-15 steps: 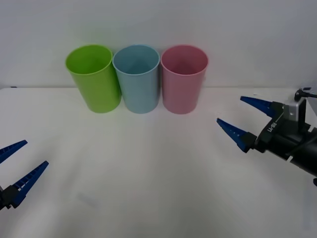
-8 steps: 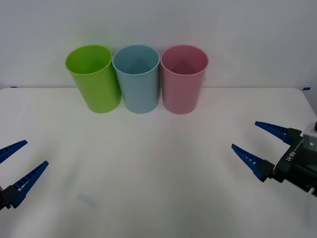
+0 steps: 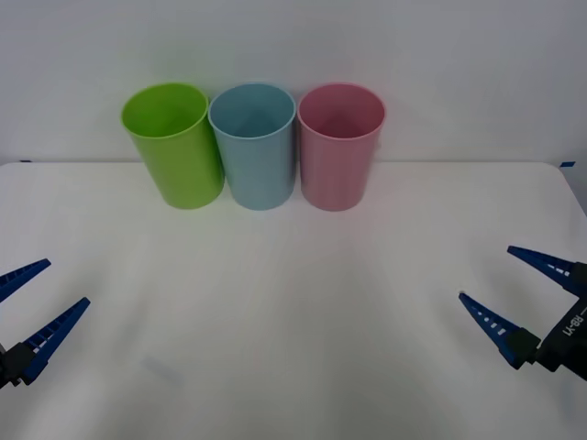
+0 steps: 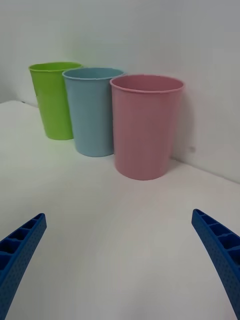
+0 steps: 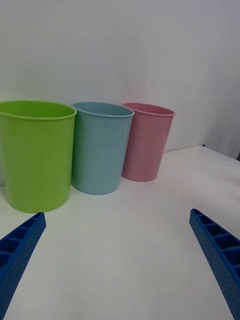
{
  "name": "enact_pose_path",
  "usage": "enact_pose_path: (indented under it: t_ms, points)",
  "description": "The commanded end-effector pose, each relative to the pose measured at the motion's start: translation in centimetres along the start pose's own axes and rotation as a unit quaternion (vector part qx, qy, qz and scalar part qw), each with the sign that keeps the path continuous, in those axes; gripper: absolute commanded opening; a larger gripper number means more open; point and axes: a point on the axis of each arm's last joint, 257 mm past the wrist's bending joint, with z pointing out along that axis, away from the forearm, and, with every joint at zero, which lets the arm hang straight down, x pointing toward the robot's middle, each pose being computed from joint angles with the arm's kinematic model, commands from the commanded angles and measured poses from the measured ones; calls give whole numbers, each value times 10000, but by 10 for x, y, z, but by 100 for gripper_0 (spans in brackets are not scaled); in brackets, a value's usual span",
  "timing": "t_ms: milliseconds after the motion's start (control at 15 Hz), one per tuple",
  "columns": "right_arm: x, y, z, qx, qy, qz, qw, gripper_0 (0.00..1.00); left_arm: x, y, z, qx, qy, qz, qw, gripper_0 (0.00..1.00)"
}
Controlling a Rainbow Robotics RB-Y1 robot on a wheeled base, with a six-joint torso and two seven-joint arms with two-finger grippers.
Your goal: Grasp the object on the table and drop it into the matching bin: aluminum can to the light blue bin, PET bottle to the pink bin.
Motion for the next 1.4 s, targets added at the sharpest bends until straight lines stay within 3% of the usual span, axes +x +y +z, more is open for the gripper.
enact_pose_path:
  t_ms: [67,933,1400]
  points:
    - [8,-6,-9,25,-18,-324,9995,100,0,0,0,0,0,0,10000,100]
    - [45,-27,-61,-643,-18,-45,9979,100,0,0,0,0,0,0,10000,100]
    - [51,-19,-67,-774,7,36,9970,100,0,0,0,0,0,0,10000,100]
